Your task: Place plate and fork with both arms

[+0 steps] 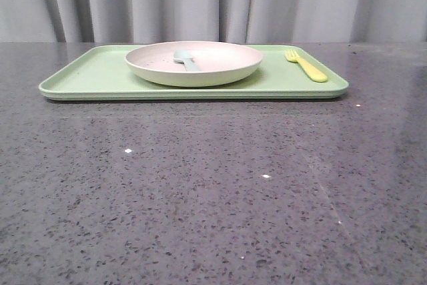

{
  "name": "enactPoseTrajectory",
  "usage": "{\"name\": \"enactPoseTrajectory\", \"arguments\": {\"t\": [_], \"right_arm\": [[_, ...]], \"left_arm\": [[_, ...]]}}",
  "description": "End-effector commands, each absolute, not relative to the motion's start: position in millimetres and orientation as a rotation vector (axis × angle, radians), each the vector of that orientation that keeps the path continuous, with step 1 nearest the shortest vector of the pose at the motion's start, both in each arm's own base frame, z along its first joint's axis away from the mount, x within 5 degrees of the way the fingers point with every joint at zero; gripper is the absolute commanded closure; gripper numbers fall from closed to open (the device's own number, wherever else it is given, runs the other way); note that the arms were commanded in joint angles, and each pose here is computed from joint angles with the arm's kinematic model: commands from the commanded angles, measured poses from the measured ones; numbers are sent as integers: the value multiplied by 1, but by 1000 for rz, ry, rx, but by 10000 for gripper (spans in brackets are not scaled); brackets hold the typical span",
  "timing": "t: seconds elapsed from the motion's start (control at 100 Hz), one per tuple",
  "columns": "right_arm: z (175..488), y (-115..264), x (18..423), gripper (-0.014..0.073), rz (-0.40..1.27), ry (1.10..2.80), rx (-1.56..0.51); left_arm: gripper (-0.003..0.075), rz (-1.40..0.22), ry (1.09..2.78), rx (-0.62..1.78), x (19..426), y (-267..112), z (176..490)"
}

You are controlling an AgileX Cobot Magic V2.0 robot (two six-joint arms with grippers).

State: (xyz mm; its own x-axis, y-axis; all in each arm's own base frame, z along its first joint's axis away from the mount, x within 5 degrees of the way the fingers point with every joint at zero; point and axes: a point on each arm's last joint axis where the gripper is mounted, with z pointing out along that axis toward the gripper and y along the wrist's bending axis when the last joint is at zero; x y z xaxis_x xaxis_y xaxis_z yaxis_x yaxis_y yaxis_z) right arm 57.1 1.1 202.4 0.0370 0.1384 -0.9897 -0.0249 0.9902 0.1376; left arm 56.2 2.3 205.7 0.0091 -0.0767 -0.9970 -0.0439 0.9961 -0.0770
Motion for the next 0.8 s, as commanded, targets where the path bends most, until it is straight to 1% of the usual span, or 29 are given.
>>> {"name": "enactPoseTrajectory", "arguments": {"t": [0.0, 0.79], "right_arm": [[210, 1, 54, 610, 110, 1445, 74], [211, 1, 54, 610, 110, 1432, 72]], "left_arm": [[741, -35, 1458, -104, 54, 3, 211], [741, -35, 1458, -104, 54, 3, 211]]}}
